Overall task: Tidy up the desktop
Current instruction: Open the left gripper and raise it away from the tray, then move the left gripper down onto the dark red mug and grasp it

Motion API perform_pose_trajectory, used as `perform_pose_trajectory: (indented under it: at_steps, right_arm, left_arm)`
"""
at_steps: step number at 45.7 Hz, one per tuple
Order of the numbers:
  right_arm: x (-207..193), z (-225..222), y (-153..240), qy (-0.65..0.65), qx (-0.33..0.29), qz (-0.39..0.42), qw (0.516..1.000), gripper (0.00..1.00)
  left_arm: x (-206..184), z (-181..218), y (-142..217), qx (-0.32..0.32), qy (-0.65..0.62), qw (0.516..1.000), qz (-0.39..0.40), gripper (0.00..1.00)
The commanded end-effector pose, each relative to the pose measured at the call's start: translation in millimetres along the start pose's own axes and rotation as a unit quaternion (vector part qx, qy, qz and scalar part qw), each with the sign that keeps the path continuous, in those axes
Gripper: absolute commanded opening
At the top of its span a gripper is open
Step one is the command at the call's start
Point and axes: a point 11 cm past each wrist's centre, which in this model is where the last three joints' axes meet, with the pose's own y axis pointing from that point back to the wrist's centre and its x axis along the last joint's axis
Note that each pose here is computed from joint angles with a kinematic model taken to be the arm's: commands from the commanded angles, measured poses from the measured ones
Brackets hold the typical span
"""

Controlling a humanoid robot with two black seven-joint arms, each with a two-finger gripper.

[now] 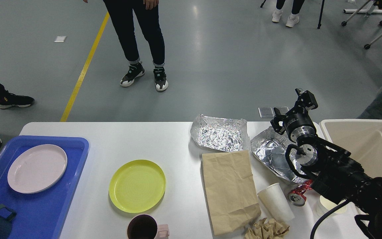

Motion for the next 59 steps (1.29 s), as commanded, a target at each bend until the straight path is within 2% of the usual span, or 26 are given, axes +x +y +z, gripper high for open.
perform_pose_trajectory:
  at_steps: [1, 8, 14, 20, 27, 36, 51, 59]
  right_arm:
    - [0, 0, 0, -0.001, -0.001, 0.000, 1.000, 1.00]
    - [0, 0, 0, 0.000, 0.000, 0.000, 1.000, 1.00]
    - [0, 0, 0, -0.001, 0.000, 0.000, 1.000, 1.00]
    - [0, 0, 0, 0.000, 0.000, 0.000, 1.000, 1.00]
    - [0, 0, 0, 0.000, 0.000, 0.000, 1.000, 1.00]
    - [0, 0, 0, 0.000, 0.000, 0.000, 1.000, 1.00]
    - [0, 0, 0, 0.000, 0.000, 0.000, 1.000, 1.00]
    - [0, 0, 0, -0.001, 0.000, 0.000, 1.000, 1.00]
  left_arm:
    - [14, 2, 25, 0.002, -0.003, 1.000, 0.028, 0.88]
    - [29, 20, 57, -0.006, -0.019, 0.998, 0.061, 0.92]
    - [36, 79, 89, -0.036, -0.072, 0.993, 0.091, 0.92]
    - [35, 148, 140, -0.053, -0.139, 0.979, 0.137, 0.92]
    - [16, 210, 184, -0.054, -0.210, 0.962, 0.169, 0.93]
    - [-23, 241, 188, -0.052, -0.268, 0.952, 0.135, 0.93]
    - [-83, 284, 161, -0.038, -0.345, 0.935, 0.074, 0.93]
    - [-107, 312, 158, -0.071, -0.369, 0.925, 0.057, 0.93]
